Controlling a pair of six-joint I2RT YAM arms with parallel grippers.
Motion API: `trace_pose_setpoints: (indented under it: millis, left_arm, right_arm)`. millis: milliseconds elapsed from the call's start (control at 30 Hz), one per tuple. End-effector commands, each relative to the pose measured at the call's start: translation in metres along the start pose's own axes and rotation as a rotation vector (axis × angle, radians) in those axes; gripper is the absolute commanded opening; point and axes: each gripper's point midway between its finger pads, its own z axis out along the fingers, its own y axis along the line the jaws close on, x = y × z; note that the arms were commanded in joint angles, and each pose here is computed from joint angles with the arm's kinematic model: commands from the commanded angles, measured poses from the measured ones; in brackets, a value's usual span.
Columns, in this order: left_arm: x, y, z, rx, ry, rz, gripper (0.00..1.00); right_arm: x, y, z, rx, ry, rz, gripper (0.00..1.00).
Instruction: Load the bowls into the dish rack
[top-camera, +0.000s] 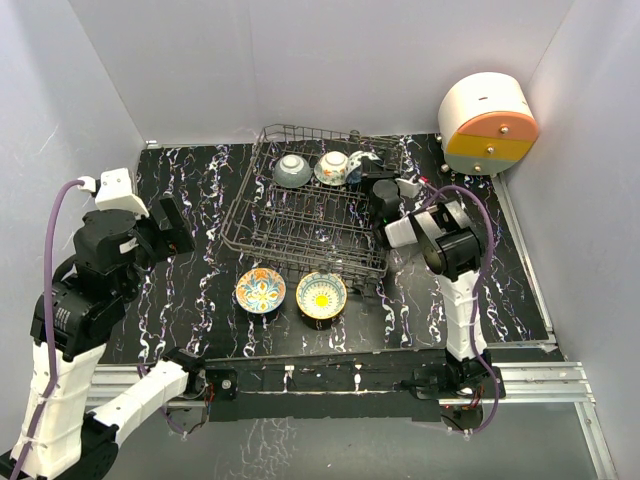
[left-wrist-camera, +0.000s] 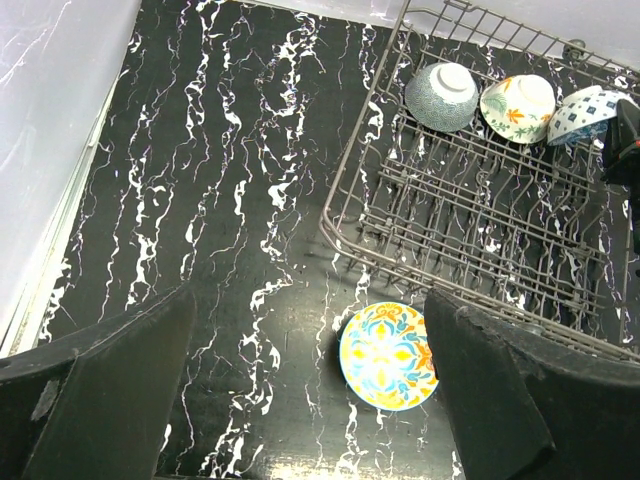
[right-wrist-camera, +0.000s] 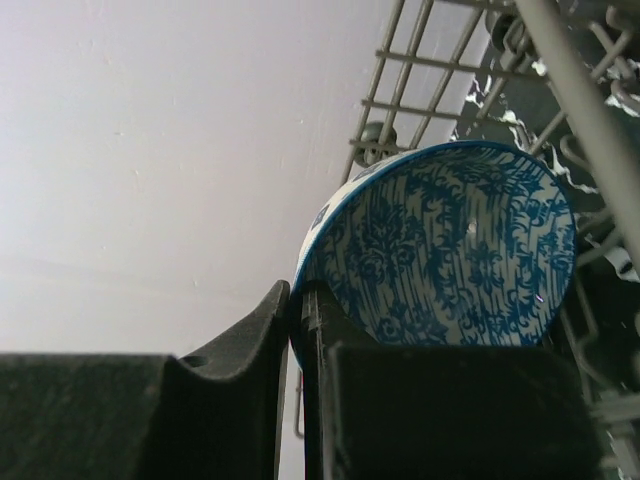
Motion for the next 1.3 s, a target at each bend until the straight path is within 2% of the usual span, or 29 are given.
trace_pose_setpoints:
  millis: [0, 267, 467, 867, 1267]
  left_arm:
    - [-0.002, 0.003, -0.003, -0.004, -0.006, 0.026, 0.95]
    - [0.003, 0.003, 0.007, -0.015, 0.005, 0.088, 0.95]
    - [0.006, -0.006, 0.022, -0.001, 0.018, 0.126, 0.96]
    - [0.01, -0.017, 0.034, 0.037, 0.026, 0.158, 0.96]
    - [0.01, -0.016, 0.026, 0.057, 0.014, 0.146, 0.97]
  right_arm:
    - [-0.013, 0.051, 0.025, -0.129, -0.1, 0.012, 0.08]
    - [-0.033, 0.03, 0.052, -0.128, -0.163, 0.016, 0.08]
    - [-0.023, 0.0, 0.06, -0.065, -0.123, 0.001, 0.08]
    - [-0.01, -0.039, 0.031, 0.077, -0.027, -0.008, 0.15]
    - [-0.022, -0.045, -0.01, 0.148, -0.032, 0.026, 0.18]
